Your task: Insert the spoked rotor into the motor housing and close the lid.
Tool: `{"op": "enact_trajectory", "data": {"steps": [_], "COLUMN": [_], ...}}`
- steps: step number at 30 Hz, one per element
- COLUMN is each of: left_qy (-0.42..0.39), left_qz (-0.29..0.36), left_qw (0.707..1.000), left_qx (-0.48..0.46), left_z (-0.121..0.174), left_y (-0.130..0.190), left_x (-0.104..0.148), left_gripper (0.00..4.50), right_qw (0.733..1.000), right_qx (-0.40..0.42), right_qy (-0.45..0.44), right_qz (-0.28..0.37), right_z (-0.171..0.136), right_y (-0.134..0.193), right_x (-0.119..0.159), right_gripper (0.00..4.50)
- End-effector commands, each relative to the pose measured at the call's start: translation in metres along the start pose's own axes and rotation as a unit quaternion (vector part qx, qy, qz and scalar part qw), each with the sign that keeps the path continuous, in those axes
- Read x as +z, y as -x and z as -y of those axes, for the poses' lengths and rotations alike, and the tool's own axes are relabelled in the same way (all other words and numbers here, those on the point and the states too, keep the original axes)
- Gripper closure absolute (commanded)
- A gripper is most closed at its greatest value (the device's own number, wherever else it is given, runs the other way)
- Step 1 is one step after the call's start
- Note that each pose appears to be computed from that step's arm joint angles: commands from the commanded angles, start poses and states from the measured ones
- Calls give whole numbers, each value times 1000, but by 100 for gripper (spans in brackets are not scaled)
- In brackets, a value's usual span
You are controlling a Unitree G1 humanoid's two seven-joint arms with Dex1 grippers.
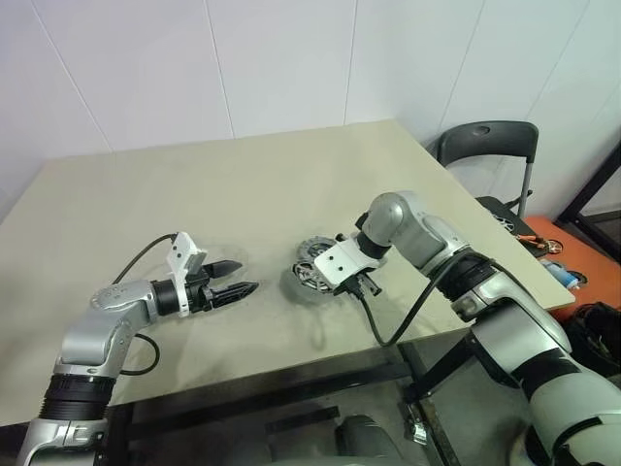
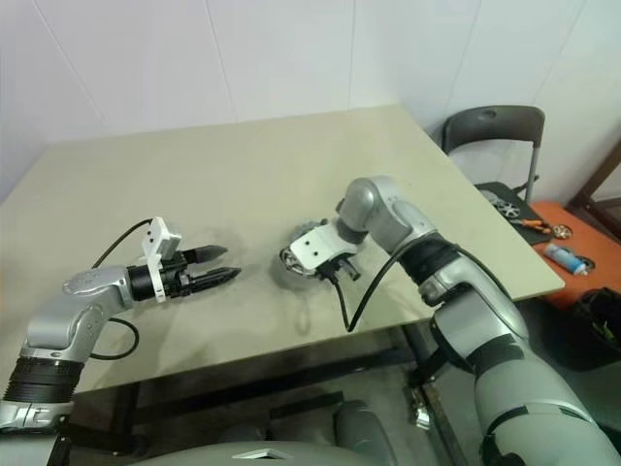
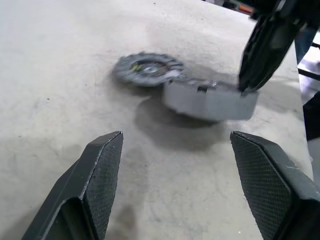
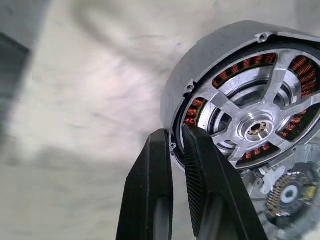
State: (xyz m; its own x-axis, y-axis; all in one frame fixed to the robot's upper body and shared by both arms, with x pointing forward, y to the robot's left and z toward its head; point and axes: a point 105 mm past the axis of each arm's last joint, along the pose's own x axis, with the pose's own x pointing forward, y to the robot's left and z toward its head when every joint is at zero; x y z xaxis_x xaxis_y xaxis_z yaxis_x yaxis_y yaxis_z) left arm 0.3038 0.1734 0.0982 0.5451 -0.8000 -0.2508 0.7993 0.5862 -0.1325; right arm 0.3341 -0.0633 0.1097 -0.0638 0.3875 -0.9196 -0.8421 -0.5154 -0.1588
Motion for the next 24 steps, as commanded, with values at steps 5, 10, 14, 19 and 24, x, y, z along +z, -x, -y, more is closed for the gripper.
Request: {"op": "enact_trajectory", "data": {"steps": [5,10,14,19,24], "left_qy": [-23,-18,-12,-4,-3], "left_qz": [14,17,15,14,15], "left_qw": [1000,1000,1000,1000,1000], "left_qx": [-4,-7,-5,-2,1], "left_z": [-2,5,11,15,13], "left_y": [-6,-8,-5,-3,-4], "left_x": [15,12,6,2,3], "left_gripper": [86,86,86,86,86], "right_qw": [996,976,955,933,929], "right_qx": [-20,-74,-98,-97,-99], "right_qy": [-77,-201,-276,-339,-350], "right_qz": [41,50,55,70,69], "right_z": [6,40,57,65,67], "right_y": [-15,-37,-41,-40,-41], "right_x": [22,30,32,33,29], "right_gripper": [442,442,442,442,442]}}
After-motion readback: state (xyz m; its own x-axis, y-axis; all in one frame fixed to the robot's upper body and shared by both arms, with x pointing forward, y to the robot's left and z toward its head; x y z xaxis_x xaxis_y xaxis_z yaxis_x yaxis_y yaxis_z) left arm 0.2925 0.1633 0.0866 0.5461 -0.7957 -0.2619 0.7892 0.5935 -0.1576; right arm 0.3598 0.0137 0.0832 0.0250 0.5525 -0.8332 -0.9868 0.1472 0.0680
